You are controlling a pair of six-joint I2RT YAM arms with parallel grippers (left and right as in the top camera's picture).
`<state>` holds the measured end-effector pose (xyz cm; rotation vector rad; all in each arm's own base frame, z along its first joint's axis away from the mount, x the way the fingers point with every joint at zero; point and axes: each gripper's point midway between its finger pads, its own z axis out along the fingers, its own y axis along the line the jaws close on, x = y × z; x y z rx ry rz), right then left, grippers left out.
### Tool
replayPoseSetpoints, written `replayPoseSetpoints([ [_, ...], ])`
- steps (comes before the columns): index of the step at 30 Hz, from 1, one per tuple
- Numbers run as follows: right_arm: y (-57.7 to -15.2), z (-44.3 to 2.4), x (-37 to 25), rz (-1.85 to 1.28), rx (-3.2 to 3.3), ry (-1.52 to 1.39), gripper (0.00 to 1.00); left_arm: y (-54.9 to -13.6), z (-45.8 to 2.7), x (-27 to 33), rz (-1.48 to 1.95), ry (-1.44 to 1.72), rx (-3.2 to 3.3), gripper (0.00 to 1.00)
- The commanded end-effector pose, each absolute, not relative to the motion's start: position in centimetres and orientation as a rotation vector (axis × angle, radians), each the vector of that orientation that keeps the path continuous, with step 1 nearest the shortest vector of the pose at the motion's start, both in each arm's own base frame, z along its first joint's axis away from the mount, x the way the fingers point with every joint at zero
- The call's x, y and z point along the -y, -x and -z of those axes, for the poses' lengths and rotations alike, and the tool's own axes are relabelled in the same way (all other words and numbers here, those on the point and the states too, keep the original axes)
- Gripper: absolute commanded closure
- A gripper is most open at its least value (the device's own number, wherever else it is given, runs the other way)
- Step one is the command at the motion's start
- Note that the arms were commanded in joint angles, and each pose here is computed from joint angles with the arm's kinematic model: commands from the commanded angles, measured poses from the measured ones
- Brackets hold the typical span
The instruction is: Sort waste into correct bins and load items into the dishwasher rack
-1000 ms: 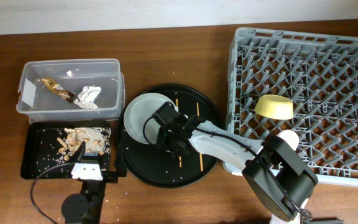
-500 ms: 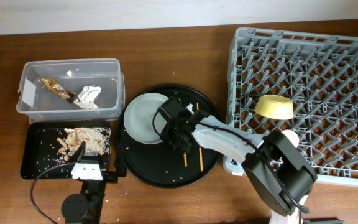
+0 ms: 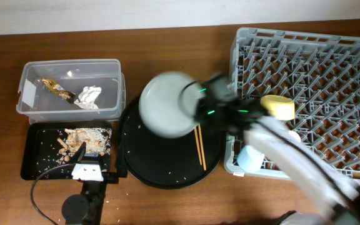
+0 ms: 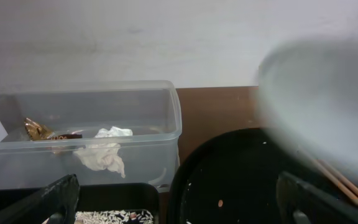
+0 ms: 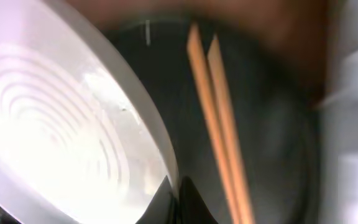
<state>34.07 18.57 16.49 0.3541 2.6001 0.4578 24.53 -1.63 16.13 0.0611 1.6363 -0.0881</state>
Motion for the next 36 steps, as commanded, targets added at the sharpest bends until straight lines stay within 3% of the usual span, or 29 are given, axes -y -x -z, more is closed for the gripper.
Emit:
replayPoseSetpoints([
  [1,-34.9,-24.9,-3.8,0.097,-2.238,-0.471,0.96,-24.5,-15.9,1.7,0.077,-0.078,-1.636,0.00],
  [6,-30.2,-29.9,13.4,0.801,-1.936,-0.845,0.96,-24.5,-15.9,1.7,0.076,-0.079,-1.636,0.01],
  [12,-31.3,-25.5,18.9,1.066,-1.977,-0.959,0.96,-24.5,-15.9,1.7,0.077,-0.078,-1.636,0.01],
  [15,-33.8,-22.7,19.7,1.246,-2.052,-0.832,0.96,-24.5,-15.9,1.7,0.077,-0.079,-1.636,0.01],
  [17,-35.1,-20.8,18.5,1.216,-2.120,-0.773,0.96,-24.5,-15.9,1.7,0.077,-0.078,-1.636,0.01],
  [20,-36.7,-20.8,14.3,1.130,-2.164,-0.625,0.47,-24.5,-15.9,1.7,0.077,-0.078,-1.636,0.01],
  [21,-36.9,-21.7,12.3,1.097,-2.159,-0.564,0.42,-24.5,-15.9,1.7,0.077,-0.078,-1.636,0.01],
  [24,-36.6,-23.4,6.0,0.909,-2.196,-0.373,0.40,-24.5,-15.9,1.7,0.077,-0.079,-1.636,0.01],
  [28,-33.8,-19.7,-9.6,0.194,-2.497,0.128,0.40,-24.5,-15.9,1.7,0.076,-0.079,-1.636,0.01],
  [29,-30.4,-17.0,-16.3,-0.192,-2.662,0.247,0.41,-24.5,-15.9,1.7,0.077,-0.079,-1.636,0.01],
  [30,-28.6,-15.3,-19.2,-0.340,-2.751,0.261,0.48,-24.5,-15.9,1.7,0.077,-0.078,-1.636,0.01],
  [36,-29.7,-5.9,-21.0,-0.119,-2.911,0.295,0.55,-24.5,-15.9,1.7,0.077,-0.078,-1.636,0.01],
])
